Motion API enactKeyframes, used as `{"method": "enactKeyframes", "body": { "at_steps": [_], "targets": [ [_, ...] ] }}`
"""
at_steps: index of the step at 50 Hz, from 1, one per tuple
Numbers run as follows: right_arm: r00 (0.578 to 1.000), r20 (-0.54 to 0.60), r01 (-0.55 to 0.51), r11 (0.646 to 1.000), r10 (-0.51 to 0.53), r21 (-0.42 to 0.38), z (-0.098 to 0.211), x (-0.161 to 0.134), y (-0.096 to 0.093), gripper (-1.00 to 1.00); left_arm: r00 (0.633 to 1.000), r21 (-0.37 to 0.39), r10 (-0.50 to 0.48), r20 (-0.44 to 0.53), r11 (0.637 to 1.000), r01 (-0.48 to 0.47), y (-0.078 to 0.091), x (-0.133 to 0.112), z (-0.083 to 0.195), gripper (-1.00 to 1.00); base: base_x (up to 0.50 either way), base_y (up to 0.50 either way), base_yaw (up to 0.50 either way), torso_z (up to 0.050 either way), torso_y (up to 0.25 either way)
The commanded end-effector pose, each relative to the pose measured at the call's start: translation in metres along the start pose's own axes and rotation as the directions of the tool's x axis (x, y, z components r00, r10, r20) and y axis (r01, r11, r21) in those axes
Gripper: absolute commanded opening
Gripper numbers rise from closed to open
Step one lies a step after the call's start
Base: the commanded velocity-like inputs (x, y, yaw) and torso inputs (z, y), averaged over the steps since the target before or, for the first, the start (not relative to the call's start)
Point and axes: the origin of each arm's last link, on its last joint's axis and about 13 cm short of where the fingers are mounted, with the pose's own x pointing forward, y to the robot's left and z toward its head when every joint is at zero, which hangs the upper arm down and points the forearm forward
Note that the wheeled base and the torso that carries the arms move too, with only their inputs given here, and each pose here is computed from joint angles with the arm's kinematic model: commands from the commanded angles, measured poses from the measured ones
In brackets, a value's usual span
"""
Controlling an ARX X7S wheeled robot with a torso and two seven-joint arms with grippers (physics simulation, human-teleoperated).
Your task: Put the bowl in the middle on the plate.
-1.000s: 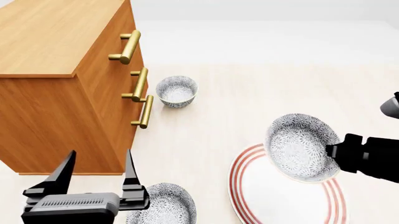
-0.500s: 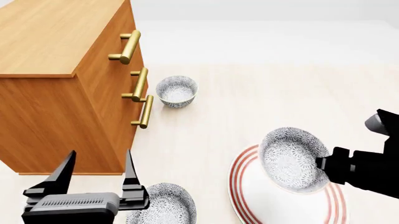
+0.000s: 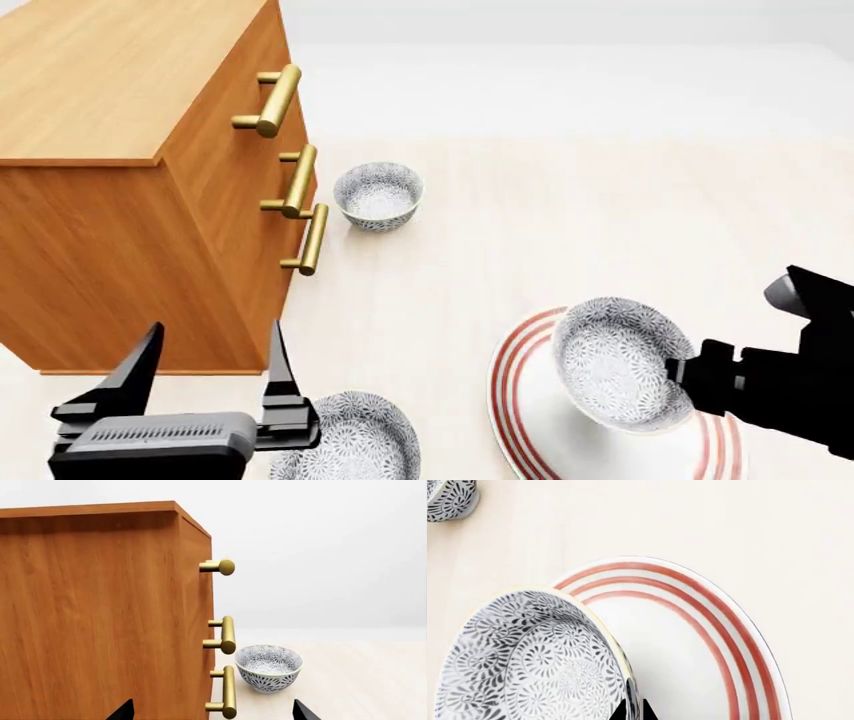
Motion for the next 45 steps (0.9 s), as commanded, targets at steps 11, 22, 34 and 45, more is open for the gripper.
{"method": "enactKeyframes", "body": {
  "at_steps": [11,22,34,45],
  "targets": [
    [1.000,0.005,-0.007,1.000,0.007,0.023,-0.004,0.009,-0.005,-1.00,1.000,0.001,-0.001,-0.003,1.000,0.001,-0.001,0.000,-0.001,1.00,0.00,0.00,0.00,0.000,0.000],
    [1.000,0.006,-0.018,0.999,0.018,0.051,-0.002,0.010,-0.004,1.00,1.000,0.001,-0.001,-0.004,1.000,0.001,0.000,0.000,-0.001,1.00,0.00,0.00,0.00,0.000,0.000],
    [1.000,0.005,-0.016,0.999,0.016,0.046,-0.003,0.010,-0.004,1.00,1.000,0.001,-0.004,-0.005,1.000,0.004,-0.001,0.000,-0.002,1.00,0.00,0.00,0.00,0.000,0.000],
    [0.936,0.352,-0.023,0.997,-0.003,0.070,0.018,-0.009,0.002,1.00,1.000,-0.003,-0.001,0.000,1.000,0.001,-0.001,0.000,-0.001,1.00,0.00,0.00,0.00,0.000,0.000]
  ]
}}
